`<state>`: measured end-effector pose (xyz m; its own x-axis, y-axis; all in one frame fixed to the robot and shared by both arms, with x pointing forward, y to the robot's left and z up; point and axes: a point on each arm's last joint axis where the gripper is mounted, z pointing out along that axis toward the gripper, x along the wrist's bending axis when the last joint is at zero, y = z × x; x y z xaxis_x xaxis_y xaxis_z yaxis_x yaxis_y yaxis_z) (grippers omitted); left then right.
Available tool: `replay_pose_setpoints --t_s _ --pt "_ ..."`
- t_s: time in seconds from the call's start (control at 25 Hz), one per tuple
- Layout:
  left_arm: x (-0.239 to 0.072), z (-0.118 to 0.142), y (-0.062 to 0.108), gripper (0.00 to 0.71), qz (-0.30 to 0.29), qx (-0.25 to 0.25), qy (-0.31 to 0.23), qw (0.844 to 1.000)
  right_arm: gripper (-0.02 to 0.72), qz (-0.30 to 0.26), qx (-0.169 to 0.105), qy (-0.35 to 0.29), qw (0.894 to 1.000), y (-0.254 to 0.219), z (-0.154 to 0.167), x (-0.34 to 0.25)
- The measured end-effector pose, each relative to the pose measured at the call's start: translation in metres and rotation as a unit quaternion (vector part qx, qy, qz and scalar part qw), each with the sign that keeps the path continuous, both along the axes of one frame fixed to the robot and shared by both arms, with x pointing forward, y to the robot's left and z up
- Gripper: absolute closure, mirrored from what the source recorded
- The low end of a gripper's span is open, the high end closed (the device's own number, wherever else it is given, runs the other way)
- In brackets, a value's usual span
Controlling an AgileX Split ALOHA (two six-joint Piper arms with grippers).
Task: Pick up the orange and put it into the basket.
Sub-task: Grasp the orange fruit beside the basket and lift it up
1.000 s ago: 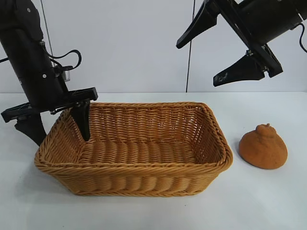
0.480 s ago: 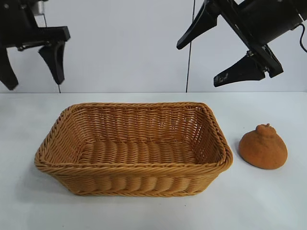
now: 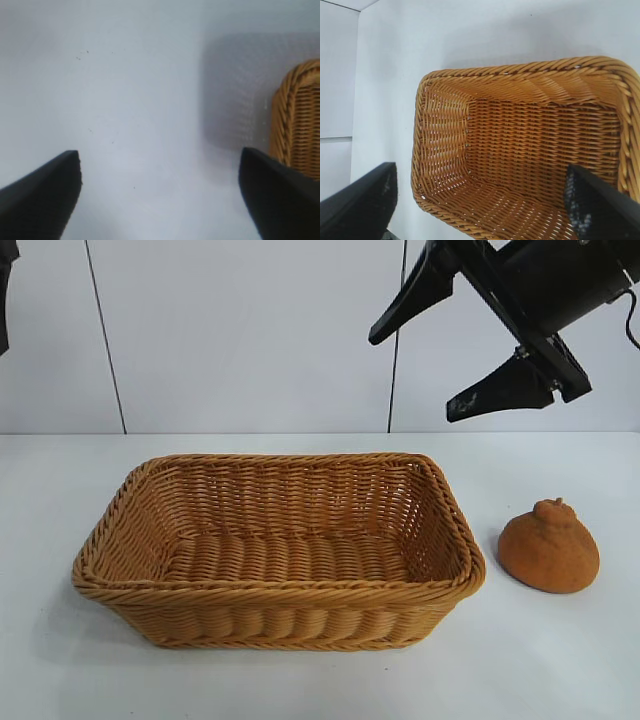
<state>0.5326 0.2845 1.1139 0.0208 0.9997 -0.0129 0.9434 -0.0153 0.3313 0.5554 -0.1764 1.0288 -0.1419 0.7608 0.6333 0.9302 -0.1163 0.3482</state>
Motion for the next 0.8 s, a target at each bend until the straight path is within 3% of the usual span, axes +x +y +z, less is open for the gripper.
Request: replay_pose_setpoints --t_s 0.16,0.44,0.8 --pt "-0.055 0.003 0.003 0.098 0.000 -0.001 -0.011 1.000 0.084 0.003 0.001 0.002 1.000 0.000 0.000 -0.001" --pt "-0.147 -0.023 0.008 0.098 0.000 -0.001 -0.022 1.000 0.084 0.004 0.001 0.004 1.000 0.000 0.000 -0.001" --pt "-0.219 -0.060 0.013 0.098 0.000 -0.008 -0.146 0.989 0.084 0.005 0.000 0.003 1.000 0.000 0.000 -0.001"
